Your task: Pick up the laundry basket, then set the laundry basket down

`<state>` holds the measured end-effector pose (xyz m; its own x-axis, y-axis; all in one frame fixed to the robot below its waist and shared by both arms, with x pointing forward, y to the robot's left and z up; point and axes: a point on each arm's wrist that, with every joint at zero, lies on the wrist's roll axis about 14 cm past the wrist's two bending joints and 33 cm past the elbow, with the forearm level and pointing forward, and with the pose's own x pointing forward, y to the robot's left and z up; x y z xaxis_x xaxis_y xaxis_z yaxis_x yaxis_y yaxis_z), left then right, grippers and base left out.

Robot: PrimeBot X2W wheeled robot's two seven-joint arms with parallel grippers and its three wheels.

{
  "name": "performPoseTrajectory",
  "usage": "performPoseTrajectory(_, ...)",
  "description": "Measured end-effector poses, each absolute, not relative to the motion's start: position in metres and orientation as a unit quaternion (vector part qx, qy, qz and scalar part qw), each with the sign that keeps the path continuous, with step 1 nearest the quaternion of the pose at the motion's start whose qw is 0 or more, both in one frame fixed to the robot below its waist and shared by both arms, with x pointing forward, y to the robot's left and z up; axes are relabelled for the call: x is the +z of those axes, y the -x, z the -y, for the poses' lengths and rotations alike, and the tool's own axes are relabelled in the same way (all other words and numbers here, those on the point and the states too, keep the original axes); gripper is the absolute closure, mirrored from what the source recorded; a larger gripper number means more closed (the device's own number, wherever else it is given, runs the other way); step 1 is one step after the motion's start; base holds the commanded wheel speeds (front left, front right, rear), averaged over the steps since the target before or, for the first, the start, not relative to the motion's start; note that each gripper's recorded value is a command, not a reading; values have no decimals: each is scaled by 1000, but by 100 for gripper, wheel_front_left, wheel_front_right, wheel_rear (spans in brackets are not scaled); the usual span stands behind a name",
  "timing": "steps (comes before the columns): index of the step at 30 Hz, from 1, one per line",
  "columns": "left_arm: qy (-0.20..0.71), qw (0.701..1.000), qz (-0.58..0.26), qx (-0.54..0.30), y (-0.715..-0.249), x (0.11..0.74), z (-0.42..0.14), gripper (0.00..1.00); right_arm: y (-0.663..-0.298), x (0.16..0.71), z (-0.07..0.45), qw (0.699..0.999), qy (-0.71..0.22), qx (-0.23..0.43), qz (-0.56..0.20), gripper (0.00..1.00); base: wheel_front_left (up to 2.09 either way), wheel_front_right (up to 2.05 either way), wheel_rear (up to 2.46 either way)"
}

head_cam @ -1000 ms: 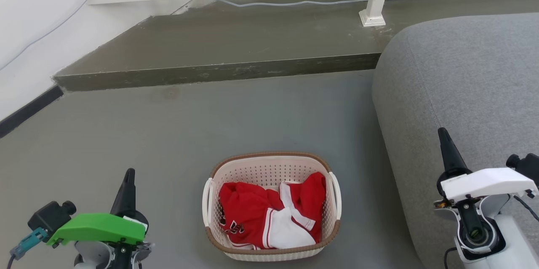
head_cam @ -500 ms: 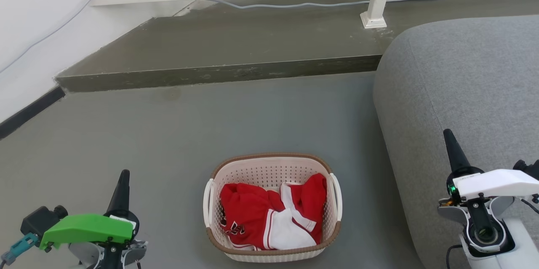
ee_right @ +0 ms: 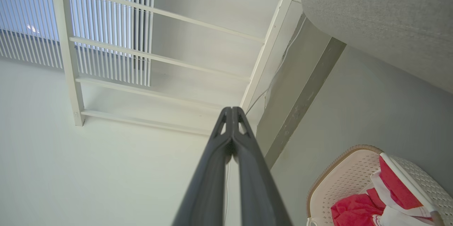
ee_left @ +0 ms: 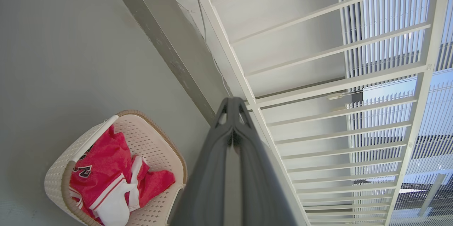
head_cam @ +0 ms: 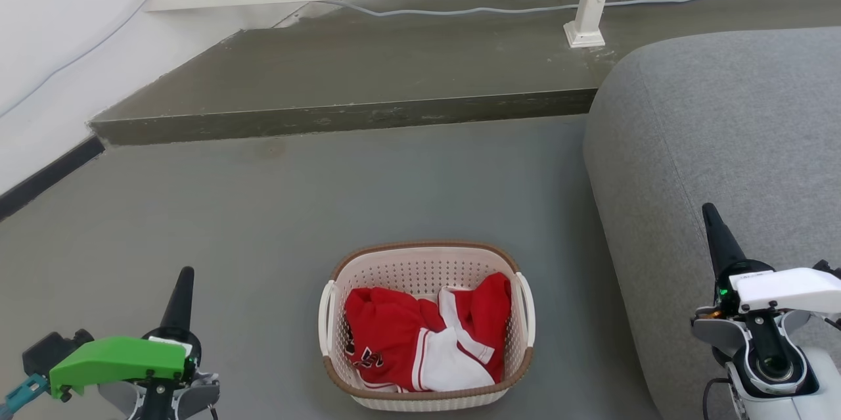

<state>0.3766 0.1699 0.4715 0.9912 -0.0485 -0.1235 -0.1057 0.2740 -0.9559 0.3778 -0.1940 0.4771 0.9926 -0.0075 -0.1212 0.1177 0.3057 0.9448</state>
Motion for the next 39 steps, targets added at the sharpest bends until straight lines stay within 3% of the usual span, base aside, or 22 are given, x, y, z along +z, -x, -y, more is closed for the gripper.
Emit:
performPoseTrajectory(26,706,706,-45,24,-375,476,-186,100,-377,480,205,707,-706,-41,-23,100,0,0,0)
performPoseTrajectory(39,708,704,-43,24,-375,477,-187,100,-377,480,206,705,-708,-42,-21,100,0,0,0)
